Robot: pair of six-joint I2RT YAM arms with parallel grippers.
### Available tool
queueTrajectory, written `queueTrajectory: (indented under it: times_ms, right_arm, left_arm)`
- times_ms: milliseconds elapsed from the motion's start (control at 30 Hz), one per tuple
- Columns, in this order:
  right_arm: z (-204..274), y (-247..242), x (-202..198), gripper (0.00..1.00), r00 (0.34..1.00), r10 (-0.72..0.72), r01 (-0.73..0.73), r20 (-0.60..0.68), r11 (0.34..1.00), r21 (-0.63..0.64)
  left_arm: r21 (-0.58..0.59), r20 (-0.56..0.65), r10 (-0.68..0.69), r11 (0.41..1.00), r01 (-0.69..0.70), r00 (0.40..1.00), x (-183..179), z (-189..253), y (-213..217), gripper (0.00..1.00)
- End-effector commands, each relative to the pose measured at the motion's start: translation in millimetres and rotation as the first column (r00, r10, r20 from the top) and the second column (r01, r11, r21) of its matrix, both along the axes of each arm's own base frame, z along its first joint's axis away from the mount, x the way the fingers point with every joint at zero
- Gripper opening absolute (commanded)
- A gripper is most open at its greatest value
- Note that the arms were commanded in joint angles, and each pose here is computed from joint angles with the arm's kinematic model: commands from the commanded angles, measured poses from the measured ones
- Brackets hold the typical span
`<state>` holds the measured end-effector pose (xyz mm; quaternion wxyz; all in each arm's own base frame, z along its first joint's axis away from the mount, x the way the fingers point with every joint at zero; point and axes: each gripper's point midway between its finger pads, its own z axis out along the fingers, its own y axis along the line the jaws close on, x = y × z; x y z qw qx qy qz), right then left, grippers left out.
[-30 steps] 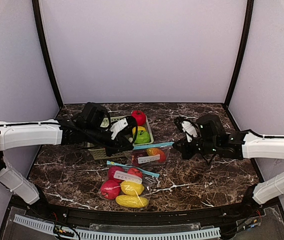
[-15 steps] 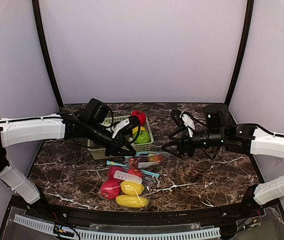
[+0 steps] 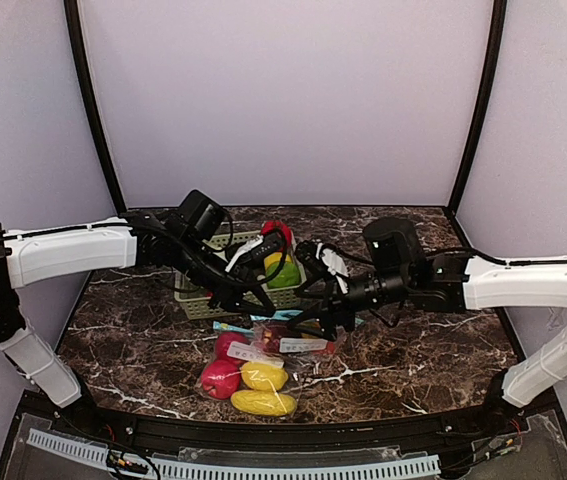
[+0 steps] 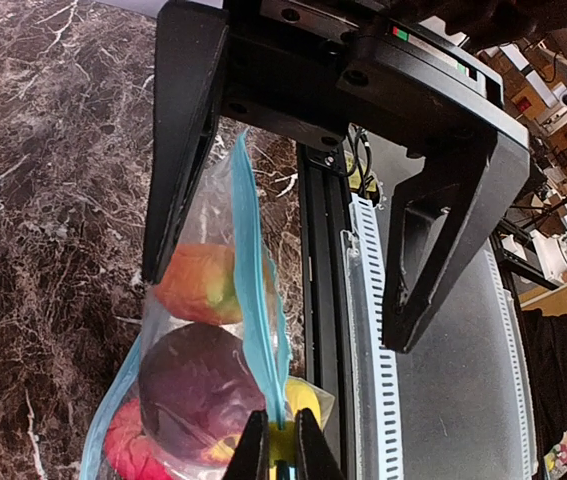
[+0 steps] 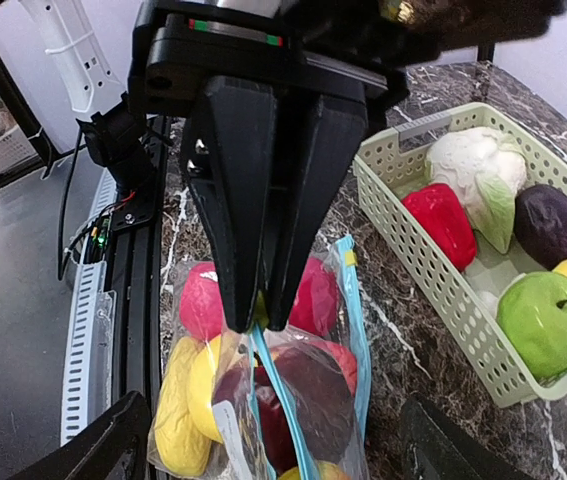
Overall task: Place the food in the zip-top bag and seal the zipper
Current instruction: Hold the zipper food storage bag, then zip the zipper of the food storage bag.
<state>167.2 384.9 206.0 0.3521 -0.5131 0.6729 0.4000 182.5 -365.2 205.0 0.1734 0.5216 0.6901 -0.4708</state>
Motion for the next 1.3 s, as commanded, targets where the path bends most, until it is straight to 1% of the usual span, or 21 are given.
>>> queueTrajectory:
  times_ms: [0, 100, 233, 367, 533, 567, 633, 733, 900, 933, 1067, 1233, 1267]
  right_arm:
    - [24.4, 19.2, -3.3, 0.82, 0.996, 0.064, -0.069, 0.064, 0.994, 0.085]
    - [21.1, 25.7, -5.2, 0.76, 0.995, 0.085, -0.089, 0.053, 0.992, 0.088]
    - [13.0, 30.5, -8.1, 0.6, 0.994, 0.104, -0.106, 0.024, 0.991, 0.085]
    - [7.7, 32.7, -12.5, 0.54, 0.993, 0.121, -0.12, -0.004, 0.989, 0.09]
    - [1.0, 37.1, -17.1, 0.52, 0.99, 0.139, -0.136, -0.017, 0.987, 0.089]
    - [-0.3, 37.5, -17.3, 0.5, 0.99, 0.132, -0.129, -0.038, 0.988, 0.089]
    - [-1.7, 39.0, -17.8, 0.42, 0.99, 0.133, -0.128, -0.048, 0.988, 0.088]
    - [-4.5, 40.8, -15.2, 0.24, 0.991, 0.123, -0.118, -0.055, 0.99, 0.08]
    - [-9.5, 38.9, -12.0, 0.01, 0.994, 0.097, -0.094, -0.055, 0.994, 0.057]
    - [-9.3, 38.3, -11.2, 0.0, 0.994, 0.091, -0.088, -0.053, 0.994, 0.056]
    - [-10.2, 34.4, -7.5, 0.0, 0.998, 0.059, -0.057, -0.038, 0.997, 0.051]
    - [-17.6, 25.8, -0.5, 0.0, 1.0, 0.005, -0.005, -0.015, 1.0, 0.008]
    - [-18.9, 23.6, 0.6, 0.0, 1.0, -0.003, 0.003, -0.011, 1.0, 0.001]
  left_arm:
    - [-0.023, -0.037, -0.053, 0.998, 0.052, 0.998, -13.0, 10.1, 0.9, 0.03]
    - [-0.033, -0.043, -0.061, 0.998, 0.059, 0.997, -14.1, 11.5, 0.2, 0.03]
    - [-0.039, -0.042, -0.061, 0.997, 0.059, 0.997, -13.4, 12.6, -0.7, 0.03]
    - [-0.039, -0.041, -0.061, 0.997, 0.059, 0.997, -12.8, 11.2, -0.9, 0.02]
    - [-0.038, -0.034, -0.057, 0.998, 0.055, 0.998, -11.8, 10.0, -1.4, 0.01]
    - [-0.038, -0.031, -0.054, 0.998, 0.052, 0.998, -11.0, 10.0, -1.3, 0.01]
    - [-0.039, -0.026, -0.052, 0.998, 0.051, 0.998, -10.8, 10.6, -1.6, 0.01]
    - [-0.04, -0.026, -0.049, 0.998, 0.048, 0.998, -9.9, 10.4, -1.5, 0.01]
    - [-0.045, -0.028, -0.047, 0.998, 0.046, 0.998, -10.9, 11.2, -1.4, 0.01]
    - [-0.049, -0.032, -0.049, 0.998, 0.047, 0.998, -11.3, 11.8, -1.4, 0.01]
    - [-0.053, -0.04, -0.052, 0.997, 0.049, 0.998, -12.1, 12.5, -1.1, 0.01]
    - [-0.033, -0.064, -0.073, 0.997, 0.071, 0.995, -18.5, 13.4, 3.0, 0.01]
    - [-0.014, -0.079, -0.074, 0.997, 0.073, 0.994, -20.7, 11.0, 5.8, 0.02]
